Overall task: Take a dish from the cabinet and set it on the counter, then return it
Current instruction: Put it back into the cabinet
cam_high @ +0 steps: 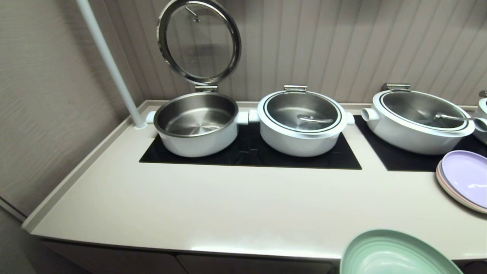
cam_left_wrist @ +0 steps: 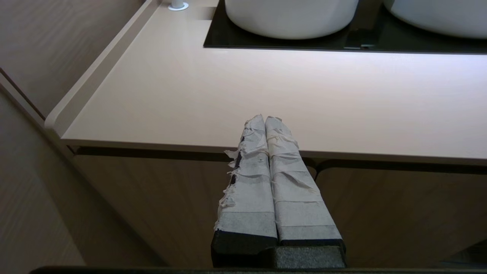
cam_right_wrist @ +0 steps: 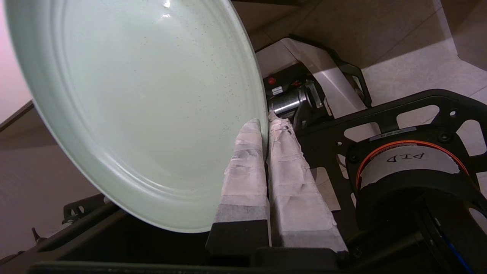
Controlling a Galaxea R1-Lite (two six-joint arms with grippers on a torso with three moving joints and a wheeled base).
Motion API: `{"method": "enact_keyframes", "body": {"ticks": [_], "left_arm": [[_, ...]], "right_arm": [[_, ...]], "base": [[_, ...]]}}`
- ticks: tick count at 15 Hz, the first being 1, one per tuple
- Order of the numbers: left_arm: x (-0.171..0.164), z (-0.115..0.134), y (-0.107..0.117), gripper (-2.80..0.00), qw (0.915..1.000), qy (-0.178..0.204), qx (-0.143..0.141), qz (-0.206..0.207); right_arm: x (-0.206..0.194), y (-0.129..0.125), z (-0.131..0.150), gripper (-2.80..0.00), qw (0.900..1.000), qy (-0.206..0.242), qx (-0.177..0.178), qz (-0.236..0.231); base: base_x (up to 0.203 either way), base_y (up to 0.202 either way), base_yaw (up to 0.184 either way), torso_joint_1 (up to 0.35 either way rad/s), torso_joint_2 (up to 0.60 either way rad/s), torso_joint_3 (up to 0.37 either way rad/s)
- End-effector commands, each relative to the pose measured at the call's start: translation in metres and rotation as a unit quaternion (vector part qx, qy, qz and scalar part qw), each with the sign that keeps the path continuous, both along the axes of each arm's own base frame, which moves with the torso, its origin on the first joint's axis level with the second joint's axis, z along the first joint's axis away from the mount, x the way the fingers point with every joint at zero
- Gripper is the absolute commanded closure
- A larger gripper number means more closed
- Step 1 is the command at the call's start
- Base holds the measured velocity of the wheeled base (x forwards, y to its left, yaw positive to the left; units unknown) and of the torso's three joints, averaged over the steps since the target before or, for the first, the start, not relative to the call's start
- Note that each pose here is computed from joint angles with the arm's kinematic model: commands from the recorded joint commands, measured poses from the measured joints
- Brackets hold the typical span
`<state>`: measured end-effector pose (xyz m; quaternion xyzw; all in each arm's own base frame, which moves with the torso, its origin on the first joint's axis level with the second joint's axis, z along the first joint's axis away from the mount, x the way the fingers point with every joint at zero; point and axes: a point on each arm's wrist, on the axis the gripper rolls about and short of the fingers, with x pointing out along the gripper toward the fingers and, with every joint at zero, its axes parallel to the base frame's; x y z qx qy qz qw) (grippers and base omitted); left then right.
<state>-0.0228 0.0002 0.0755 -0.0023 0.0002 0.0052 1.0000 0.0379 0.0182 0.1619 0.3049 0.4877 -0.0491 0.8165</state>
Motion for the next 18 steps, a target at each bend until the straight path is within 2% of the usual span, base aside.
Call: {"method": "enact_keyframes", "body": {"ticks": [1,18], "left_arm": [[0.0,0.0,0.0,0.0,1.0,0.0,-0.001,0.0],[0.0,0.0,0.0,0.0,1.0,0.0,0.0,0.0]], "right_arm": [[-0.0003,-0.0001,0.0,0.0,1.0,0.001,0.001,-0.003],[-0.0018,-0.0009,-0.0011,0.0,1.0,0.011,0.004,-0.012]], "base": [[0.0,0.0,0.0,-0.05,0.1,0.056],[0.0,0.0,0.0,-0.062,0.14,0.071]]}}
